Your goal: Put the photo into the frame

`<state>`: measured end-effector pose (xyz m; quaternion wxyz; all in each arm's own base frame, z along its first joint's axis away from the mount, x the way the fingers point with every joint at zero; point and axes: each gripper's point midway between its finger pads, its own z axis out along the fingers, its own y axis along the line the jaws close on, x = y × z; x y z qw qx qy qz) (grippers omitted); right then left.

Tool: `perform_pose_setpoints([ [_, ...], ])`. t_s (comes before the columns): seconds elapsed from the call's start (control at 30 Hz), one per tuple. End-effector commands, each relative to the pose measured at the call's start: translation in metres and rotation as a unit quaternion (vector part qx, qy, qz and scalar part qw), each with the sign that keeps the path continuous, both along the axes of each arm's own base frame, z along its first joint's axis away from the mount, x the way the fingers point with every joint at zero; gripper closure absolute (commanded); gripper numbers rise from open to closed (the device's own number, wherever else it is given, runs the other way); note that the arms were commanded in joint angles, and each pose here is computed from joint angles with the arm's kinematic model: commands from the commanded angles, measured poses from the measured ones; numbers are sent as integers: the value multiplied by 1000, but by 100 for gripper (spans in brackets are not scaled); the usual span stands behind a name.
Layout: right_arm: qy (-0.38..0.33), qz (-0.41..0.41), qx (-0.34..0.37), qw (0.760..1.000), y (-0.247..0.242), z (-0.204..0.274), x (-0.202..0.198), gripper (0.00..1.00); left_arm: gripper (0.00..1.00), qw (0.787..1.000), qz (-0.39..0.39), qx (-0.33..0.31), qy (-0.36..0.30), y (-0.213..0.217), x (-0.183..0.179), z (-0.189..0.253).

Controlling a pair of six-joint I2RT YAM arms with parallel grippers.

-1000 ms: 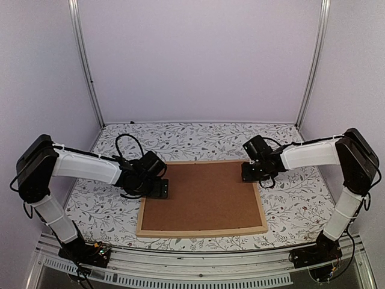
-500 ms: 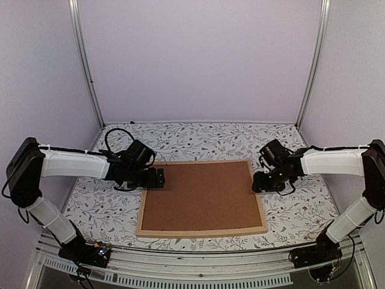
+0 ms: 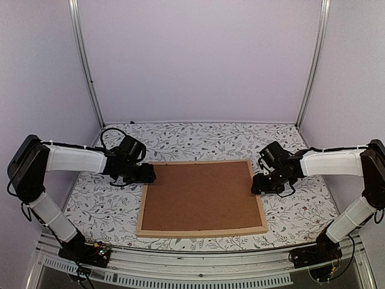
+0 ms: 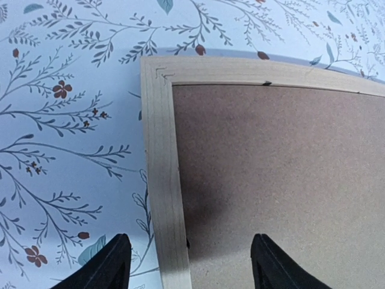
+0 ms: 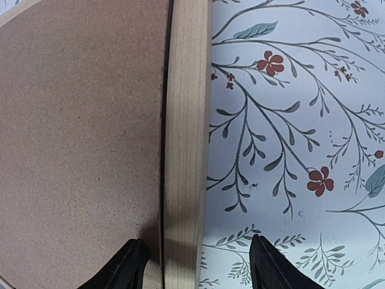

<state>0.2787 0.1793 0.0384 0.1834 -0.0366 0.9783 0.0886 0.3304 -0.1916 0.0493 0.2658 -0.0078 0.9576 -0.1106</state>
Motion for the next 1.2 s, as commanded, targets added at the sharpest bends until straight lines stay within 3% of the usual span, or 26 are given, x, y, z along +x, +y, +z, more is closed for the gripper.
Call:
perform_pose_setpoints([
  [0.0, 7, 0, 0, 1000, -2, -7, -4, 37, 32, 1000, -14, -12, 12, 1, -1, -14],
  [0.43, 12, 1, 2, 1000, -1, -10, -6, 39, 63, 999, -16, -32, 26, 5, 0, -31],
  [0.67, 13, 3, 5, 1000, 0, -11, -6, 40, 84, 999, -7, -31, 31, 11, -2, -37],
  [0.97, 19, 3, 5, 1000, 0, -17, -8, 41, 99, 998, -1, -57, 37, 11, -4, -43],
  [1.17, 21, 3, 5, 1000, -1, -20, -9, 42, 100, 989, -2, -142, 39, 1, -9, -40],
])
